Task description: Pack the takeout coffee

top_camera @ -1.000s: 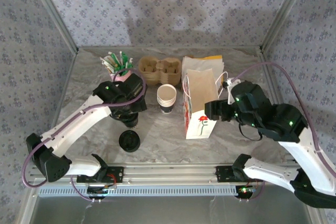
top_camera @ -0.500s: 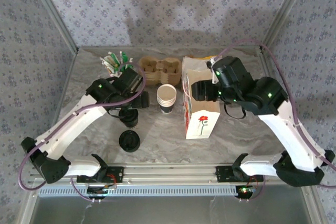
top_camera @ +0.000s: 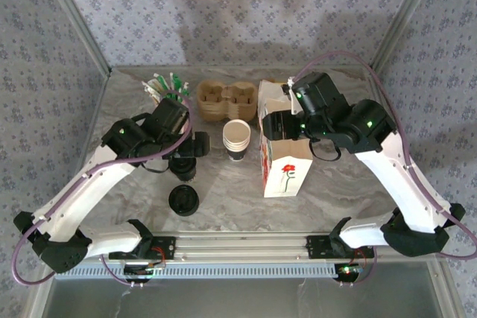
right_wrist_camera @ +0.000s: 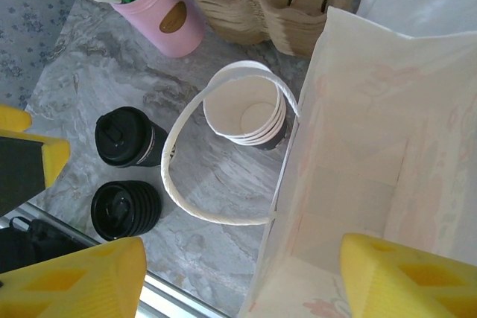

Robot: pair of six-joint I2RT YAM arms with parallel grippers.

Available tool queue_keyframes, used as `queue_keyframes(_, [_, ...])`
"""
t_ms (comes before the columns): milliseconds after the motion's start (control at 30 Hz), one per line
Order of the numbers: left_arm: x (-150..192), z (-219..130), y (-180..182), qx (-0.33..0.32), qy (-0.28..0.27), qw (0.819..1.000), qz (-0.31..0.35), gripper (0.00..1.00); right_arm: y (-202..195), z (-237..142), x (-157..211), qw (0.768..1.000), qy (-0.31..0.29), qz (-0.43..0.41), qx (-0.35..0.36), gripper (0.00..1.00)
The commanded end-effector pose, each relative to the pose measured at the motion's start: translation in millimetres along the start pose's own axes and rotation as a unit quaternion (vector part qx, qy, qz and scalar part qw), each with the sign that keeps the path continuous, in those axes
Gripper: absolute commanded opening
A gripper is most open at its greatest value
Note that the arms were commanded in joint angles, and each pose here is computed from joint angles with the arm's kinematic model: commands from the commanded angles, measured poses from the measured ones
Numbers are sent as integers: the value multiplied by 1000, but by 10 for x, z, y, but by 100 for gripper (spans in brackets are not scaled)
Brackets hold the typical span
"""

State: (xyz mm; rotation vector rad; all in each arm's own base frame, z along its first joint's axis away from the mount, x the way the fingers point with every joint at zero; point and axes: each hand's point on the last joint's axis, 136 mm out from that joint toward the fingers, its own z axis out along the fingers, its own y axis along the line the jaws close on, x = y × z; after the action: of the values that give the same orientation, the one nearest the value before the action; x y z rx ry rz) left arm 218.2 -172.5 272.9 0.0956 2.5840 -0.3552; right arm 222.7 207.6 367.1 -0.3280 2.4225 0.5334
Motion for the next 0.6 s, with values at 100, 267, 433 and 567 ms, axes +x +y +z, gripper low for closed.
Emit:
queue_keyframes(100, [-80, -151, -74, 23, -10, 999, 26, 90, -49, -43, 115, 1000, 23, -11, 12, 75])
queue_keyframes(267, [-132, -168, -77, 30, -33, 999, 8, 90, 31, -225, -37, 1000, -1, -8, -9, 75])
queue_keyframes(433, [-325, -128, -73, 27, -53, 997, -59, 82, 38, -457, -326, 998, -57, -10, -7, 76])
queue_keyframes(567, [-572, 6, -159, 59, -70, 988, -125, 74, 50, -591, -478, 995, -93, -5, -18, 76])
